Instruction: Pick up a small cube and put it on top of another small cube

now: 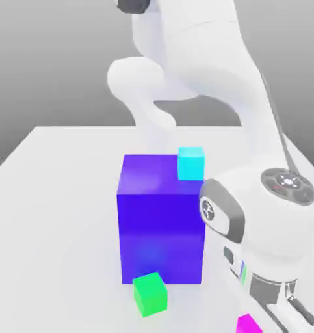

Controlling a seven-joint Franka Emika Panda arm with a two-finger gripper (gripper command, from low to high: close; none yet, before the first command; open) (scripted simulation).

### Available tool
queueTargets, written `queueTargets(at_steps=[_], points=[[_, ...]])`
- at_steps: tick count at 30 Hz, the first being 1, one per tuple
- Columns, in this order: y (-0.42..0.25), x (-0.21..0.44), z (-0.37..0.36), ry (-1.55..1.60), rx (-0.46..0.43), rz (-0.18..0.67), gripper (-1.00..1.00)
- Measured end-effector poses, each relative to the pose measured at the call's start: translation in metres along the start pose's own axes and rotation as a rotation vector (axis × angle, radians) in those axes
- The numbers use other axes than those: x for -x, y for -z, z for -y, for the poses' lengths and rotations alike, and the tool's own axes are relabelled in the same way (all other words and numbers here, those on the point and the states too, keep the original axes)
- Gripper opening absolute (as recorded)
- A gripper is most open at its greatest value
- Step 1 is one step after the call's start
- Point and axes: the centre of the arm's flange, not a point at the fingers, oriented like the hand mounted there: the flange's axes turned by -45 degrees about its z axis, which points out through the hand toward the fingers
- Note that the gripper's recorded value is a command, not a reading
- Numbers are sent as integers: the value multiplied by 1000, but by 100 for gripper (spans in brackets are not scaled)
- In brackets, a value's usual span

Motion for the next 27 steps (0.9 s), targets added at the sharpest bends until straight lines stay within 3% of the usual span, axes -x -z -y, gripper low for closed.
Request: queueTargets(at_steps=[2,12,27], points=[[23,-2,-1,38,1,-20,-100],[106,-28,-9,527,41,-275,-100],[251,-62,-49,1149,213,-559,-100]])
